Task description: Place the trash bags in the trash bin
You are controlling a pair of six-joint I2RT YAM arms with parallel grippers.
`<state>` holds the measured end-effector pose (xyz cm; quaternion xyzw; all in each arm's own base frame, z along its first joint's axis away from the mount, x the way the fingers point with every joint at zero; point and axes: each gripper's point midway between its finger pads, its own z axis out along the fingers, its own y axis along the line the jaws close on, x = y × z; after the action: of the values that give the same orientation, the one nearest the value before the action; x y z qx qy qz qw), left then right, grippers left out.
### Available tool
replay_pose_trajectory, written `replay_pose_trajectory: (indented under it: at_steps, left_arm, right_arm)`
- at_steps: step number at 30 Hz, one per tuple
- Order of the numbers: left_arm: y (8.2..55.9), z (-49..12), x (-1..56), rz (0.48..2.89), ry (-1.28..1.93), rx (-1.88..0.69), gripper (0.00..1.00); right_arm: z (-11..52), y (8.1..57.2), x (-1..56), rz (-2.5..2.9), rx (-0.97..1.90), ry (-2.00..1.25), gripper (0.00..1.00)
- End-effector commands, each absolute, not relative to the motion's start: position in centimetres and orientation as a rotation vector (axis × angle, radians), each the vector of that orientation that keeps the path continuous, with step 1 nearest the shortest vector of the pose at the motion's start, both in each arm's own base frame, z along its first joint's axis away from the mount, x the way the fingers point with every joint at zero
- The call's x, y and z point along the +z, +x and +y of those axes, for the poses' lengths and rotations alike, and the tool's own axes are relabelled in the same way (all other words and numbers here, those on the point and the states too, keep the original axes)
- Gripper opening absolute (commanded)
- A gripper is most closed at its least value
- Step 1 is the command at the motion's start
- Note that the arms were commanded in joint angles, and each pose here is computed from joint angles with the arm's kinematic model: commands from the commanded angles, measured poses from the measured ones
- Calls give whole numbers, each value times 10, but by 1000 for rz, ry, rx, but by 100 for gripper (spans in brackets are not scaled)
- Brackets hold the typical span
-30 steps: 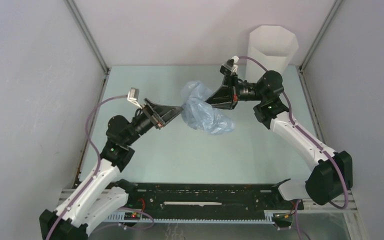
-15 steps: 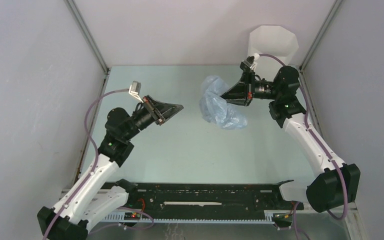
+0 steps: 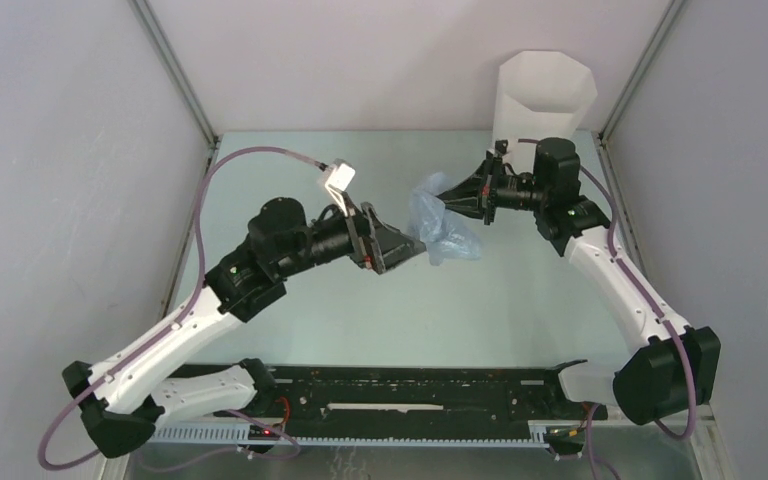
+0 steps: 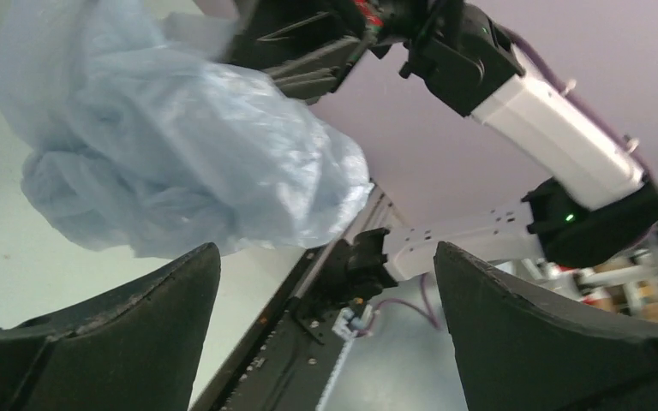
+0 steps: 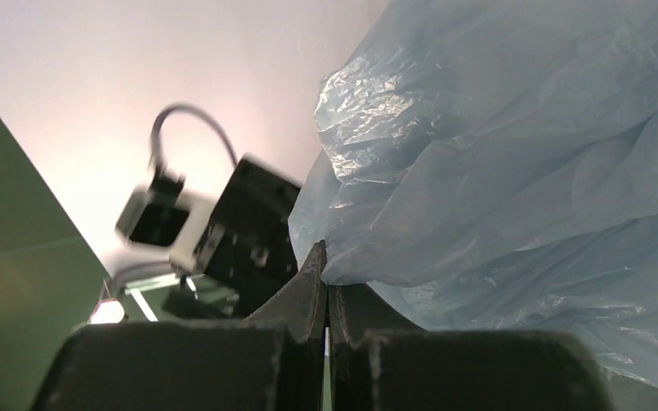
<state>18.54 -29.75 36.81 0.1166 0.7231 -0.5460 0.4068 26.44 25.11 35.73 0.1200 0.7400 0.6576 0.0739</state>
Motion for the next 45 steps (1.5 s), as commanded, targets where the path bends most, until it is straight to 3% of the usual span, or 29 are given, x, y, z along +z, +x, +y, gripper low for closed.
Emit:
replay_pose_trajectory:
  at_steps: [1,8,17,21,29,33,36,45]
  left_arm:
    - [191,-295,373,1740,485,-1054,100]
    - [186,-325,353,1735,745,-1029,100]
    - [220,-341,350,1809,736,-886,99]
    - [235,-334,356,1819,677,-800,80]
    - [205,-297,324,1835,764,-768,98]
    - [192,-279,311,1808,761,-770,99]
    - [194,-274,321,1655,759,-756,100]
    - [228,-307,350,1469,833,-663,82]
  right_arm:
    - [246,271,359,2214,1923,569,0]
    - [242,265,371,2194,1969,578,0]
    - [240,260,386,2150,1991,571,0]
    - [238,255,386,2151,1979,558,0]
    - [227,256,398,2104,1996,588,0]
    - [224,260,402,2090,2021,599,0]
    - [224,259,405,2081,2037,588,0]
    - [224,256,411,2065,2048,586,0]
